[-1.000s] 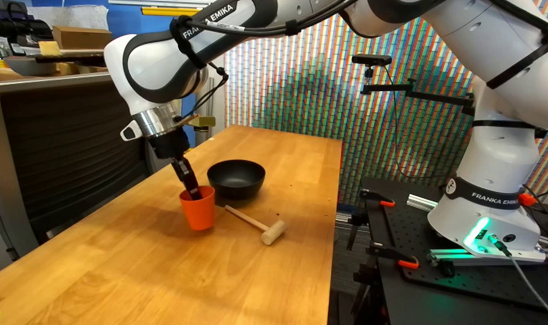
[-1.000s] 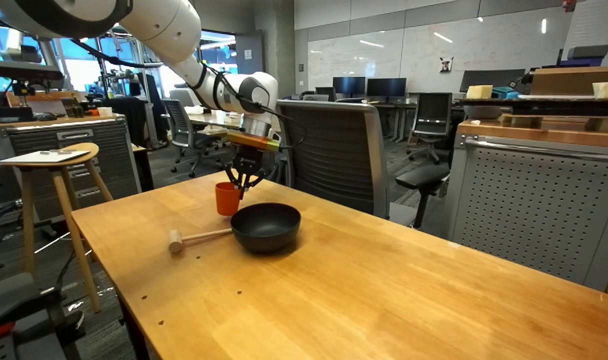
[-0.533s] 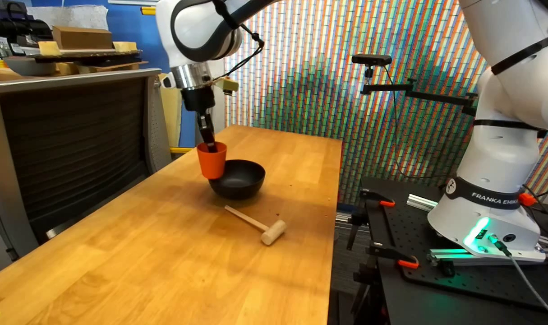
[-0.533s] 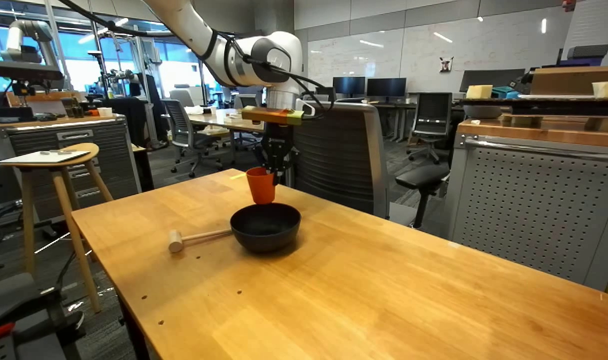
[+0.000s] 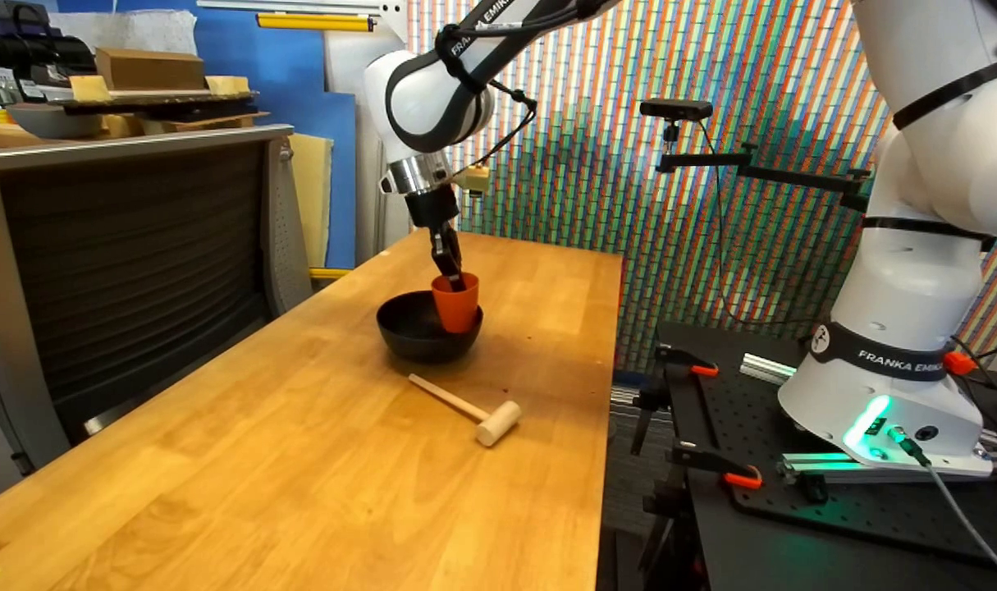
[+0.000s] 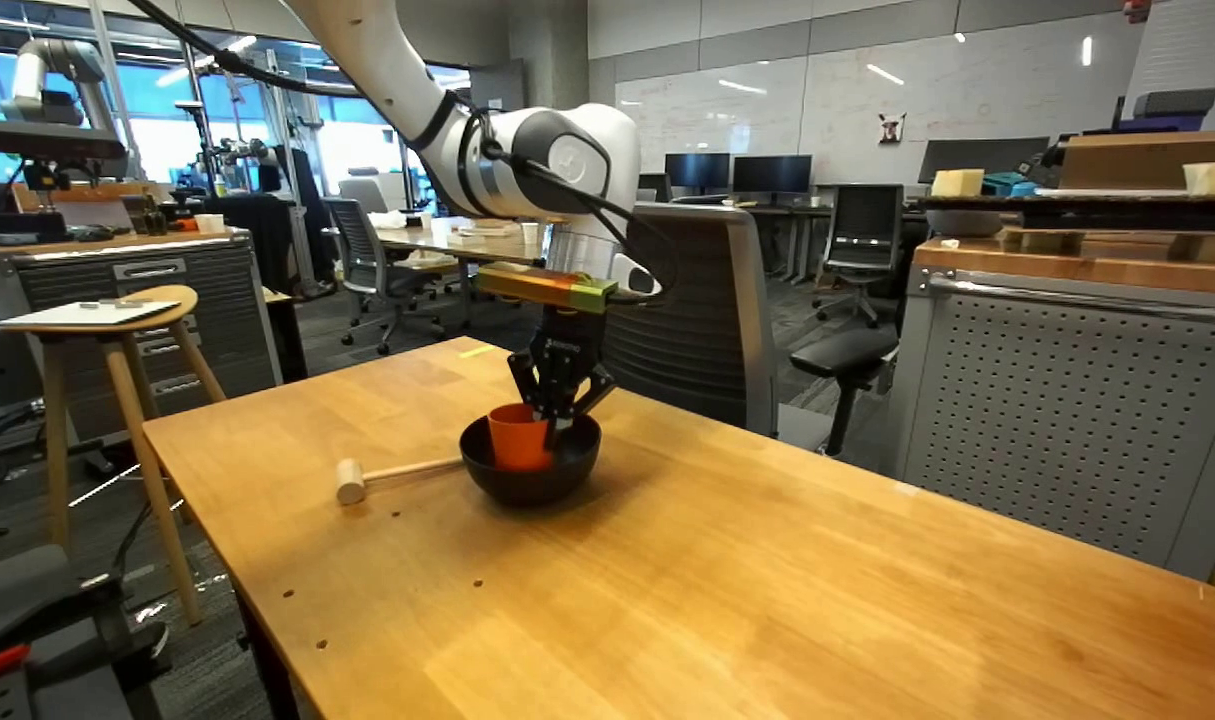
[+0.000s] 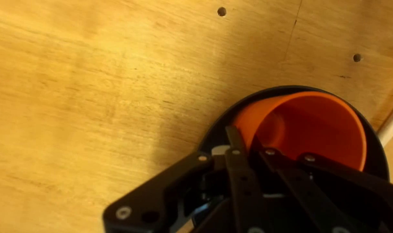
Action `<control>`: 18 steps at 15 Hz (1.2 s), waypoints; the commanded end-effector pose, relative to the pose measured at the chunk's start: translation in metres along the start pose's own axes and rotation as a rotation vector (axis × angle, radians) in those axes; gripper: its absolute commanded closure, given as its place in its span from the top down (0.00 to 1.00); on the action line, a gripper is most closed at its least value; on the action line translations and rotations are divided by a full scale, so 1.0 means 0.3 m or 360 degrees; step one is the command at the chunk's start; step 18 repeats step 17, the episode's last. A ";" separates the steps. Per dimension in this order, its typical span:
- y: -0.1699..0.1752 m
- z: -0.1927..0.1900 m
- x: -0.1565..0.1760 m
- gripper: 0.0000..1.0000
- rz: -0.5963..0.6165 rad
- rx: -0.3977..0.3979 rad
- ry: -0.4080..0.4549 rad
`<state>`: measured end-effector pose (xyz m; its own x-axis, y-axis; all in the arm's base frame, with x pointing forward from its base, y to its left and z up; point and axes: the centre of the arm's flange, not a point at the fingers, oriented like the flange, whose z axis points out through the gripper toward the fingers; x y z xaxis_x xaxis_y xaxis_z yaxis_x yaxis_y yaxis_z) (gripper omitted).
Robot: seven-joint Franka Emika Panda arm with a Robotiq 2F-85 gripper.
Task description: Put the cup into the bowl.
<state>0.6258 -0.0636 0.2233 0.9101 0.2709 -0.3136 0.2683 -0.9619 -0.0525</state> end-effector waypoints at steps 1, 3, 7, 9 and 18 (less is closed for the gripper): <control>-0.036 0.045 0.010 0.01 0.0026 -0.0034 0.0081; -0.051 0.044 0.015 0.30 0.0030 -0.0059 0.0137; -0.082 -0.038 -0.100 0.54 -0.0119 -0.0125 0.0323; -0.092 -0.105 -0.209 0.69 -0.0189 -0.0228 0.0451; -0.086 -0.177 -0.256 0.92 -0.0146 -0.0300 0.0573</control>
